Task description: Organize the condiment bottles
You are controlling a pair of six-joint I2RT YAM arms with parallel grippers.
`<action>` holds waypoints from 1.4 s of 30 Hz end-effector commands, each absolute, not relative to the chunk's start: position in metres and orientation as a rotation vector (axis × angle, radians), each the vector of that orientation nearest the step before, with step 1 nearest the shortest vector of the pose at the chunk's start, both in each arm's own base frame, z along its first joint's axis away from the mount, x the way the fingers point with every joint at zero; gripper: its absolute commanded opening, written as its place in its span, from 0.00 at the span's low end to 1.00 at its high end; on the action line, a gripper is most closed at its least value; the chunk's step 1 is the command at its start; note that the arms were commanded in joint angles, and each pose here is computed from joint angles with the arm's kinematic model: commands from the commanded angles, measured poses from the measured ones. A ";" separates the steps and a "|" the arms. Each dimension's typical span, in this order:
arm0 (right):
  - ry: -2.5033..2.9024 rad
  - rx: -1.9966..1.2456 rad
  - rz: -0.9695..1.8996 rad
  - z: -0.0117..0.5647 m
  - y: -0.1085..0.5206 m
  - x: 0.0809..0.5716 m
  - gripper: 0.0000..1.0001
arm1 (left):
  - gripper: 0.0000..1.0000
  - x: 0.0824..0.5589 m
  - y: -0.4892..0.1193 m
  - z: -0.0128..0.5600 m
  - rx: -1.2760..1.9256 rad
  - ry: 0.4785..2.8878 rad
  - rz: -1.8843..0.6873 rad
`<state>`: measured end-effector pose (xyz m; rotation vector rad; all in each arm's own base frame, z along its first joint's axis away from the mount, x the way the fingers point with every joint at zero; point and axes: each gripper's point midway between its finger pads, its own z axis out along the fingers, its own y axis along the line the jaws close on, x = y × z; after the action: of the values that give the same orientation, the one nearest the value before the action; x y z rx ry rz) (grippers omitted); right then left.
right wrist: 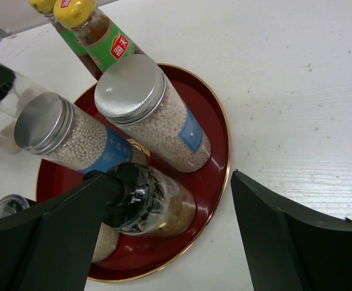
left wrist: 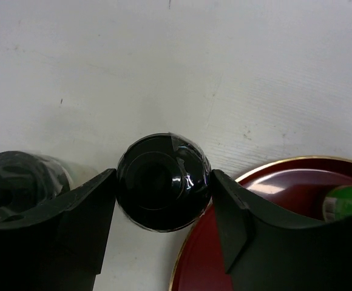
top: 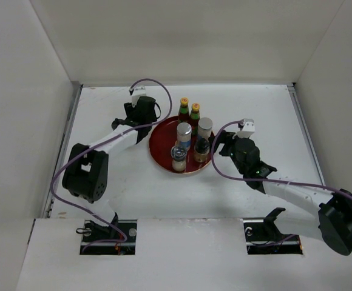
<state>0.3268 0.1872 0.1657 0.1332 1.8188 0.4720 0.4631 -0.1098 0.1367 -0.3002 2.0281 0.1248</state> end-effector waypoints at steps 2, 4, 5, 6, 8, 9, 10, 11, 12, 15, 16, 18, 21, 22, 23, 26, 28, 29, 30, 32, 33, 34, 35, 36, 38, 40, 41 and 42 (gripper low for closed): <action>1.753 0.154 0.521 0.185 0.192 0.332 0.88 | 0.34 0.455 -0.122 0.252 -0.345 1.739 -0.030; 1.755 0.159 0.519 0.183 0.191 0.332 0.88 | 0.34 0.445 -0.133 0.265 -0.328 1.721 -0.080; 1.753 0.162 0.518 0.184 0.190 0.333 0.88 | 0.34 0.442 -0.139 0.268 -0.317 1.719 -0.100; 1.753 0.162 0.518 0.184 0.190 0.333 0.88 | 0.34 0.438 -0.148 0.269 -0.294 1.724 -0.127; 1.750 0.165 0.520 0.184 0.189 0.333 0.88 | 0.34 0.431 -0.168 0.264 -0.245 1.746 -0.178; 1.752 0.165 0.519 0.183 0.189 0.333 0.88 | 0.34 0.428 -0.177 0.260 -0.228 1.759 -0.201; 1.752 0.165 0.519 0.183 0.189 0.333 0.88 | 0.34 0.426 -0.185 0.255 -0.219 1.773 -0.220; 1.754 0.165 0.517 0.182 0.189 0.333 0.88 | 0.34 0.426 -0.191 0.249 -0.211 1.788 -0.233; 1.756 0.164 0.516 0.182 0.189 0.334 0.88 | 0.34 0.427 -0.195 0.242 -0.204 1.802 -0.241; 1.757 0.163 0.514 0.181 0.189 0.334 0.88 | 0.35 0.430 -0.208 0.226 -0.200 1.843 -0.280; 1.757 0.162 0.512 0.181 0.189 0.334 0.88 | 0.35 0.431 -0.212 0.222 -0.195 1.854 -0.290; 1.752 0.163 0.512 0.182 0.188 0.333 0.88 | 0.35 0.432 -0.218 0.215 -0.188 1.868 -0.290; 1.748 0.171 0.509 0.183 0.185 0.333 0.88 | 0.35 0.434 -0.223 0.202 -0.175 1.889 -0.268; 1.747 0.172 0.510 0.184 0.185 0.333 0.88 | 0.35 0.436 -0.223 0.196 -0.172 1.900 -0.254; 1.745 0.172 0.511 0.184 0.185 0.333 0.89 | 0.35 0.437 -0.224 0.190 -0.167 1.908 -0.242; 1.746 0.171 0.512 0.184 0.185 0.332 0.89 | 0.36 0.440 -0.226 0.171 -0.159 1.943 -0.216; 1.744 0.174 0.512 0.184 0.184 0.332 0.89 | 0.39 0.439 -0.228 0.163 -0.157 1.956 -0.211; 1.742 0.175 0.512 0.185 0.184 0.332 0.89 | 0.42 0.440 -0.228 0.161 -0.157 1.960 -0.210; 1.742 0.175 0.512 0.185 0.184 0.332 0.90 | 0.45 0.440 -0.228 0.161 -0.157 1.960 -0.210; 1.742 0.175 0.512 0.185 0.184 0.332 0.91 | 0.52 0.439 -0.227 0.162 -0.152 1.959 -0.207; 1.742 0.175 0.512 0.185 0.184 0.332 0.91 | 0.55 0.438 -0.227 0.163 -0.152 1.956 -0.206; 1.742 0.175 0.512 0.185 0.184 0.332 0.92 | 0.59 0.438 -0.224 0.165 -0.157 1.953 -0.202; 1.745 0.174 0.512 0.184 0.184 0.332 0.92 | 0.62 0.438 -0.223 0.165 -0.161 1.951 -0.202; 1.747 0.173 0.511 0.183 0.184 0.332 0.93 | 0.65 0.437 -0.221 0.168 -0.165 1.946 -0.204; 1.745 0.175 0.513 0.184 0.184 0.333 0.93 | 0.68 0.435 -0.218 0.174 -0.171 1.933 -0.203; 1.748 0.174 0.511 0.183 0.185 0.333 0.93 | 0.70 0.432 -0.211 0.183 -0.189 1.910 -0.190; 1.750 0.174 0.511 0.182 0.185 0.333 0.94 | 0.70 0.429 -0.207 0.186 -0.199 1.900 -0.181; 1.750 0.173 0.512 0.182 0.185 0.333 0.94 | 0.71 0.427 -0.202 0.190 -0.211 1.889 -0.173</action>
<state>0.3281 0.1833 0.1630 0.1435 1.8228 0.4643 0.4274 -0.2120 0.1418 -0.1364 2.0200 -0.1372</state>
